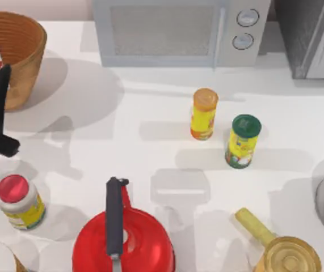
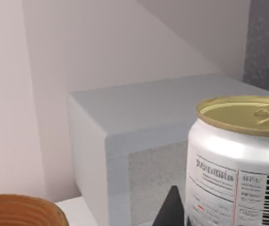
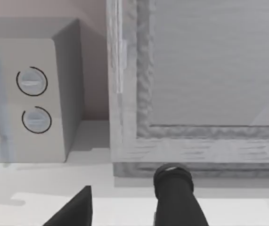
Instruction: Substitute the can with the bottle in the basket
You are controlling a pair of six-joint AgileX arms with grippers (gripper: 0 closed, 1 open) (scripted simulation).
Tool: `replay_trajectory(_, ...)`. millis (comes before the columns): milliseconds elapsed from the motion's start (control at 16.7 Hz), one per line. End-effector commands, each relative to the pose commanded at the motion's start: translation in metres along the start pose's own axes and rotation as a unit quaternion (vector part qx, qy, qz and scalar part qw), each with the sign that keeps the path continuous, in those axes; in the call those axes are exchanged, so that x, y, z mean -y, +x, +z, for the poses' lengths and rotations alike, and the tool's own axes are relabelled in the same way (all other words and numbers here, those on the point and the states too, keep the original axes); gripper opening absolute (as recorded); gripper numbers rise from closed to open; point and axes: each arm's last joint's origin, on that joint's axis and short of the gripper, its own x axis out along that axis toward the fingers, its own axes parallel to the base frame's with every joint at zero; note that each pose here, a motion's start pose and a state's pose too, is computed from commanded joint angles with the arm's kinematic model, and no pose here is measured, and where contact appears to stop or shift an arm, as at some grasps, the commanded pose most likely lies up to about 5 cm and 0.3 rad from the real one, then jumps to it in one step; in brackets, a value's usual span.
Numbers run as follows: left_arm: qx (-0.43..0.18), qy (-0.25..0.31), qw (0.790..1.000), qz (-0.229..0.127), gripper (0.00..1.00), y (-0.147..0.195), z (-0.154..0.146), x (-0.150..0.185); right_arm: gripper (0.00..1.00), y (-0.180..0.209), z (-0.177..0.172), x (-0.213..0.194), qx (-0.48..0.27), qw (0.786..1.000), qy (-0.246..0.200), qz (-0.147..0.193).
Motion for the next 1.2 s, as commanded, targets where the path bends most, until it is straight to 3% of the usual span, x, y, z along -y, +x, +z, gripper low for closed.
replay_trajectory(240, 0.013, 0.004, 0.992, -0.129, 0.00, 0.069, 0.017, -0.010, 1.00, 0.000, 0.000, 0.000, 0.000, 1.000, 0.000, 0.000)
replay_trajectory(480, 0.020, 0.007, 0.966, -0.259, 0.00, 0.148, -0.005, -0.016, 1.00, 0.000, 0.000, 0.000, 0.000, 1.000, 0.000, 0.000)
replay_trajectory(840, 0.017, 0.003, 0.904, -0.426, 0.00, 0.236, -0.107, -0.003, 1.00, 0.000, 0.000, 0.000, 0.000, 1.000, 0.000, 0.000)
replay_trajectory(1020, 0.007, -0.005, 0.874, -0.486, 0.00, 0.251, -0.168, 0.012, 1.00, 0.000, 0.000, 0.000, 0.000, 1.000, 0.000, 0.000)
replay_trajectory(1200, -0.006, -0.016, 0.851, -0.524, 0.00, 0.249, -0.218, 0.029, 1.00, 0.000, 0.000, 0.000, 0.000, 1.000, 0.000, 0.000)
